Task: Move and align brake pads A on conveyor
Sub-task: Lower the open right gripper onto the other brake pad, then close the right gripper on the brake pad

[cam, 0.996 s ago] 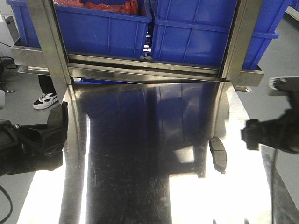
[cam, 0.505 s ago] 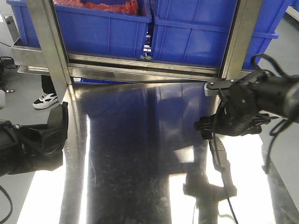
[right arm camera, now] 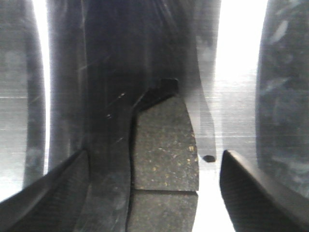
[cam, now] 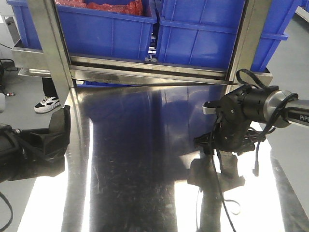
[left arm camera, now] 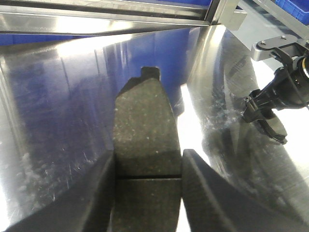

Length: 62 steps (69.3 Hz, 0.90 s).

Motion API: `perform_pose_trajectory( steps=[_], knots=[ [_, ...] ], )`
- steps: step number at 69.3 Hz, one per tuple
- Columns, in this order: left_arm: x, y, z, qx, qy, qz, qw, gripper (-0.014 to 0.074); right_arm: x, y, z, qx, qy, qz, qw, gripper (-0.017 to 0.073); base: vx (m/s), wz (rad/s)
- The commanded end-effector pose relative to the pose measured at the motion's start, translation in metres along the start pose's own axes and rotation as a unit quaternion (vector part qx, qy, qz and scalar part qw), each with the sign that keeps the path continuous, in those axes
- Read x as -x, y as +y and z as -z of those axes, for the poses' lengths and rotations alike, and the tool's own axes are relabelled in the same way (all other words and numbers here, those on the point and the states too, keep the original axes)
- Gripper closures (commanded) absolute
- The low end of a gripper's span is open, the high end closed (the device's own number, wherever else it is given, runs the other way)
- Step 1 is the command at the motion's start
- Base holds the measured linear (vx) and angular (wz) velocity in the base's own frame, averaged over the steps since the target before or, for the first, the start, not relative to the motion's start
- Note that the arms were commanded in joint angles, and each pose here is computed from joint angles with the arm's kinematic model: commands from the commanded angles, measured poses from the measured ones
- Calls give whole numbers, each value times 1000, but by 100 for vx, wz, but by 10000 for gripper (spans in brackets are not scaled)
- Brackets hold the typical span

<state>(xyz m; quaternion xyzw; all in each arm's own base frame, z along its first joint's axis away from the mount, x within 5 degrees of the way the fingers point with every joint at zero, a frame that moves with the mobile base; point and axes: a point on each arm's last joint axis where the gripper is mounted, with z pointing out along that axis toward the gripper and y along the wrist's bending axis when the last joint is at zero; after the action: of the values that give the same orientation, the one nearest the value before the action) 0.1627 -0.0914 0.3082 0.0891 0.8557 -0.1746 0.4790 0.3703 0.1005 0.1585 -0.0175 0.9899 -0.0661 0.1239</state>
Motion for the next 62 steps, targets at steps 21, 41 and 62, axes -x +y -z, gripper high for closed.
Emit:
perform_pose_trajectory(
  steps=[21,41,62],
  knots=[
    [15,-6,7,-27,-54,-4,998,573,8,-3,14,6,-31,-4,999,162,0,0],
    [15,-6,7,-27,-54,-4,998,573,8,-1,14,14,-28,-13,999,351,0,0],
    [15,-6,7,-27,-54,-4,998,573,8,-2,18,15,-35,-14,999,513,0,0]
  ],
)
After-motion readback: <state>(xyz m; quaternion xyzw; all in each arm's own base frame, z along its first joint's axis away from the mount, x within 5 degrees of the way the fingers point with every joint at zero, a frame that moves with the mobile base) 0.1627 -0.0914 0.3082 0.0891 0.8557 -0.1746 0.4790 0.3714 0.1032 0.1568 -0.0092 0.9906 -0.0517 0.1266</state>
